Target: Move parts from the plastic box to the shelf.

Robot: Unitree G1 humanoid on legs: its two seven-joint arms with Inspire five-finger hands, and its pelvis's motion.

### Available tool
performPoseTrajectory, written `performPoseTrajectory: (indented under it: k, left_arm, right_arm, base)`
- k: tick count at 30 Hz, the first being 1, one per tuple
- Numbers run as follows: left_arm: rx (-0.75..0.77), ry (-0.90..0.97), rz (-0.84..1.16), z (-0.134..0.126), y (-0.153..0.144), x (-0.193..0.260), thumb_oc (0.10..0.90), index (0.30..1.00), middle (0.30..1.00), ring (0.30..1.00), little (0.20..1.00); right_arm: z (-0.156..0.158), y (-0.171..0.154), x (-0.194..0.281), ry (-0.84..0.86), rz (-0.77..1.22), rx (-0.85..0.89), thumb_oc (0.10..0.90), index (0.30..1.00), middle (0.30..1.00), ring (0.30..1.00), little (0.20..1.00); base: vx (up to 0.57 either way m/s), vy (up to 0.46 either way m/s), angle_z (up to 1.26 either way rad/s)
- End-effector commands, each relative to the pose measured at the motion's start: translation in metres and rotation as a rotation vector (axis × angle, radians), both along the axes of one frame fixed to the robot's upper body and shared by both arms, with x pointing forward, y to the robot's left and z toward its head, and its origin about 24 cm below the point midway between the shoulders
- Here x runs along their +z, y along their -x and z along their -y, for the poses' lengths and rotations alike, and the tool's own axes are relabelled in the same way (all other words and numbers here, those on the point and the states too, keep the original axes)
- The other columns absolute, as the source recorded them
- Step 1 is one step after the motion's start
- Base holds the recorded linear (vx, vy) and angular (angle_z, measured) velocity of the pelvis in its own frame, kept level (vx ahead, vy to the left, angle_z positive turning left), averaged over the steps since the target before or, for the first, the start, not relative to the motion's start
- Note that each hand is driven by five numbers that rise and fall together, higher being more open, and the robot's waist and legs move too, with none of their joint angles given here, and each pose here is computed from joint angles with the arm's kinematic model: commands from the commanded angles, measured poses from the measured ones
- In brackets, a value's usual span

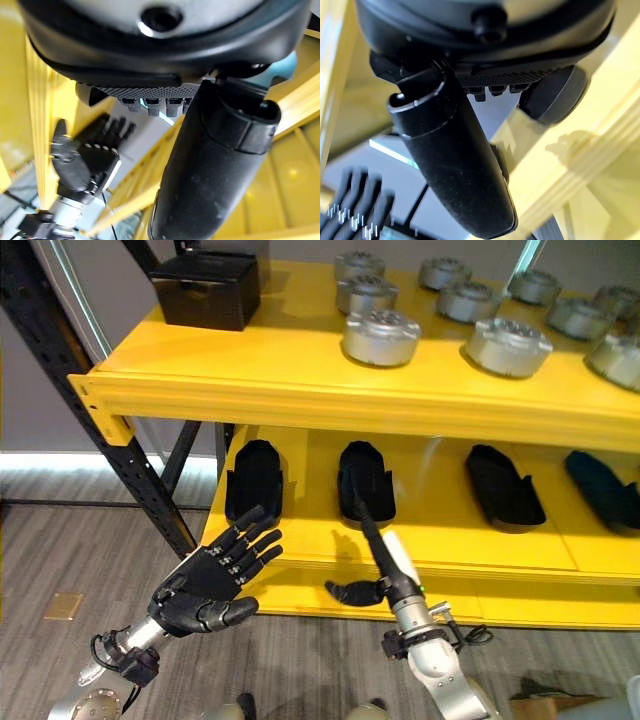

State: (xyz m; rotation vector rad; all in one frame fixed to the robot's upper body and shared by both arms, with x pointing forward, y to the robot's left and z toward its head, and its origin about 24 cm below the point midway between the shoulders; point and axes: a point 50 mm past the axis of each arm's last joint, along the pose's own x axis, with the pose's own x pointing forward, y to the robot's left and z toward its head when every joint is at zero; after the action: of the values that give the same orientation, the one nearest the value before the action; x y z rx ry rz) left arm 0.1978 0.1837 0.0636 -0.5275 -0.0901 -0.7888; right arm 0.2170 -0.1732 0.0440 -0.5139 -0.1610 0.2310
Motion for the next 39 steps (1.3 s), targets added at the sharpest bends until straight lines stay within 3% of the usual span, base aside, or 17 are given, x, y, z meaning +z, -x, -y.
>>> performPoseTrajectory:
  k: [1,5,23,28,39]
  left_arm:
    - [-0.069,0.103,0.261,0.029,-0.016,0.051,0.900,1.000,1.000,1.000,1.000]
    - [-0.107,0.107,0.275,0.043,-0.020,0.054,0.900,1.000,1.000,1.000,1.000]
    - [-0.060,0.041,0.265,0.033,-0.012,0.049,0.900,1.000,1.000,1.000,1.000]
    - [-0.232,-0.119,0.275,0.033,-0.007,0.042,0.900,1.000,1.000,1.000,1.000]
    - [-0.404,-0.198,0.247,0.037,-0.007,0.034,0.900,1.000,1.000,1.000,1.000]
  right_arm:
    - [0.010,-0.016,0.065,-0.035,0.320,0.031,0.900,1.000,1.000,1.000,1.000]
    - [0.009,-0.021,0.061,-0.042,0.299,0.039,0.900,1.000,1.000,1.000,1.000]
    - [0.021,-0.003,0.049,0.031,0.178,0.113,0.900,1.000,1.000,1.000,1.000]
    - [0.033,-0.010,0.051,0.061,0.134,0.074,0.900,1.000,1.000,1.000,1.000]
    - [0.035,-0.020,0.032,0.123,0.075,-0.042,0.900,1.000,1.000,1.000,1.000]
  base:
    - [-0.03,-0.066,0.33]
    - [0.07,-0.096,0.18]
    - [0.04,0.128,-0.11]
    - [0.01,0.557,-0.49]
    - [-0.04,0.222,0.07]
